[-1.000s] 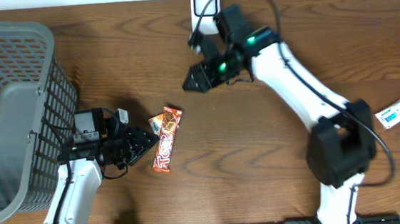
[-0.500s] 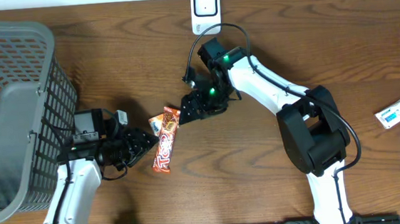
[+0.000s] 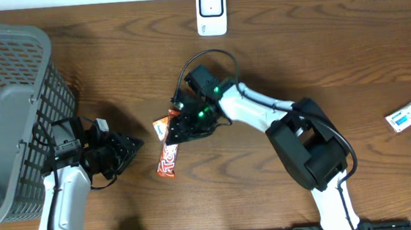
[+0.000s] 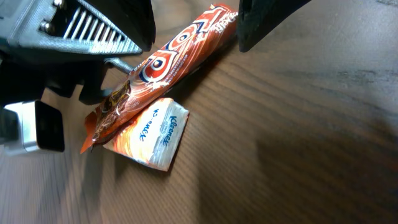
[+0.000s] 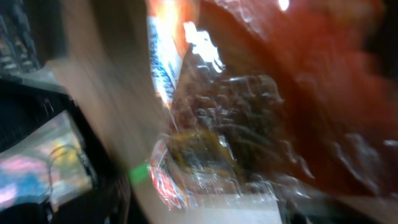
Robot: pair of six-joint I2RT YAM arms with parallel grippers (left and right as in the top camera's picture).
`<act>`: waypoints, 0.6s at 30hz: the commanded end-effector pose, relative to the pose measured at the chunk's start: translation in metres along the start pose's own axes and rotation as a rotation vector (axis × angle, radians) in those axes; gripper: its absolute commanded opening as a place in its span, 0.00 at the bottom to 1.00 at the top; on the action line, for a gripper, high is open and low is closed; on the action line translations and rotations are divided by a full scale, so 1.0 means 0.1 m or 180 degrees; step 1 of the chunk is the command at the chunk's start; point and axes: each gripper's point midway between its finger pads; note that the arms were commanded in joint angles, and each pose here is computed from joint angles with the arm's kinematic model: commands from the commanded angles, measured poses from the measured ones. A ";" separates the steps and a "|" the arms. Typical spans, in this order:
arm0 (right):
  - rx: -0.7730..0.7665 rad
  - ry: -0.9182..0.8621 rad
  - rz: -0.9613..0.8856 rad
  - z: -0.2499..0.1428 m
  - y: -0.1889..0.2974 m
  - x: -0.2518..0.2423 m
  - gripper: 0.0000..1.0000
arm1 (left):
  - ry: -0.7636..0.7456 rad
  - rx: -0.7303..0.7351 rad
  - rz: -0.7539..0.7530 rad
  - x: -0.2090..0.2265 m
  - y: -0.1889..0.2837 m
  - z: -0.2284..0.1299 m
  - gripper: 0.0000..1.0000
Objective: Scan the item barcode
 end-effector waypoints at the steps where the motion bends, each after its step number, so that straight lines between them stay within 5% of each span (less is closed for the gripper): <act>1: -0.0038 -0.0617 -0.0205 -0.17 -0.24 -0.19 0.69 | -0.0098 -0.0111 0.0027 -0.01 0.05 0.08 0.44; 2: -0.0082 -0.0669 -0.0260 -0.18 -0.28 -0.23 0.66 | -0.0098 -0.0111 0.0027 -0.01 0.05 0.08 0.44; 4: -0.0157 -0.0830 -0.0418 -0.23 -0.34 -0.34 0.45 | -0.0098 -0.0111 0.0027 -0.01 0.05 0.08 0.45; 6: -0.0169 -0.0870 -0.0514 -0.26 -0.35 -0.42 0.03 | -0.0098 -0.0110 0.0027 -0.01 0.05 0.08 0.45; 13: -0.0255 -0.0560 -0.0528 -0.20 -0.25 -0.34 0.01 | -0.0100 -0.0116 0.0036 -0.01 0.05 0.09 0.52; 18: -0.0655 -0.0141 -0.1003 -0.11 0.38 -0.11 0.01 | -0.0100 -0.0118 0.0035 -0.01 0.05 0.09 0.63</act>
Point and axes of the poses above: each gripper's point midway between its finger pads, its own y axis back along the fingers, its own x axis along the line the jaws close on, z = x × y
